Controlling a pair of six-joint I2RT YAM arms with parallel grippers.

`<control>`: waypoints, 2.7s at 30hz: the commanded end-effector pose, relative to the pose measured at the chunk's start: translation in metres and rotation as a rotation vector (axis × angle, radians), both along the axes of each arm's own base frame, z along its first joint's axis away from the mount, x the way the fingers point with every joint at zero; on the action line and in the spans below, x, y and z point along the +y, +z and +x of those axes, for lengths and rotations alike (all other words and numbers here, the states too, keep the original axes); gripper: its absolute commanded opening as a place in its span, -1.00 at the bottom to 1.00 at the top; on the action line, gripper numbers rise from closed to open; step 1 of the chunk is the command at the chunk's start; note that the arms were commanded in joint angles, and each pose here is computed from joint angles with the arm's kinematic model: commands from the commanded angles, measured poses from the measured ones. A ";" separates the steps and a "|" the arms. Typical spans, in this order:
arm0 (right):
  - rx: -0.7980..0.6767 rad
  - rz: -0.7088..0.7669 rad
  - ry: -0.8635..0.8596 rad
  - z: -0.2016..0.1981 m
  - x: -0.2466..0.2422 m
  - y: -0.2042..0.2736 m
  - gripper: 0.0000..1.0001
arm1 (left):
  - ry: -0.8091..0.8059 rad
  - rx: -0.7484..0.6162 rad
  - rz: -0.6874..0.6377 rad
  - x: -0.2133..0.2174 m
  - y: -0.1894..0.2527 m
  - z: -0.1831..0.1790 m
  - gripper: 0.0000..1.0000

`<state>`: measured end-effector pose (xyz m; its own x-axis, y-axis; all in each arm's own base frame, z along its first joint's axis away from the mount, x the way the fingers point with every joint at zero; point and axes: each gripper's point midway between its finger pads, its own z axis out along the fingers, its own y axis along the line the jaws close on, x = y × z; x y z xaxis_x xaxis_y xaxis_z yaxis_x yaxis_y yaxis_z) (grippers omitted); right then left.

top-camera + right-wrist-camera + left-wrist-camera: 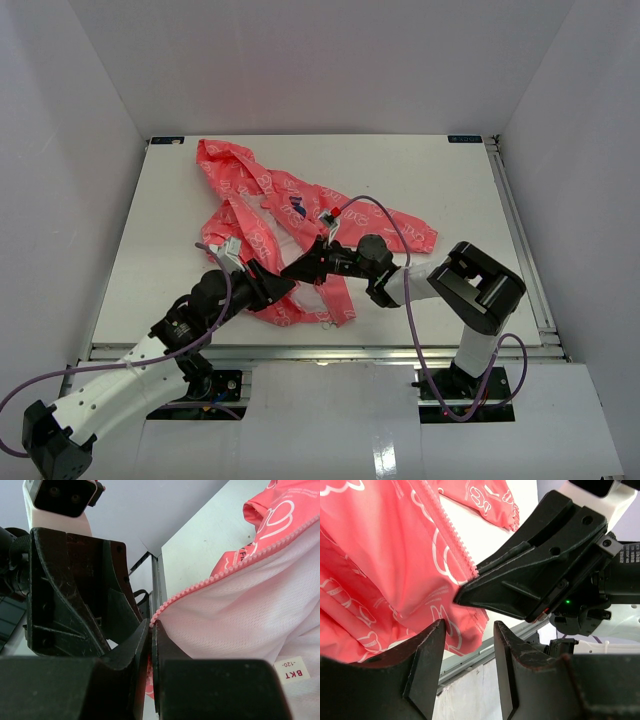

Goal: Zip up the jacket

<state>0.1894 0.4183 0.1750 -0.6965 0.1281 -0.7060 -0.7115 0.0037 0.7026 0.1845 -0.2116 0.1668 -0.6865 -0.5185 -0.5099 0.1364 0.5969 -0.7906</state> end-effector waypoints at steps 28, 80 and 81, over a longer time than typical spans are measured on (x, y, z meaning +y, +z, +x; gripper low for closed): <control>-0.063 0.059 -0.036 -0.006 0.008 0.017 -0.85 | 0.048 0.027 -0.025 0.004 -0.010 0.002 -0.76; -0.126 -1.104 -0.603 0.024 -0.165 -0.099 0.03 | -0.022 -0.184 0.281 0.024 -0.039 0.012 -1.00; -0.137 -1.099 -0.581 0.018 -0.162 -0.097 0.03 | -0.022 -0.186 0.279 0.024 -0.038 0.012 -1.00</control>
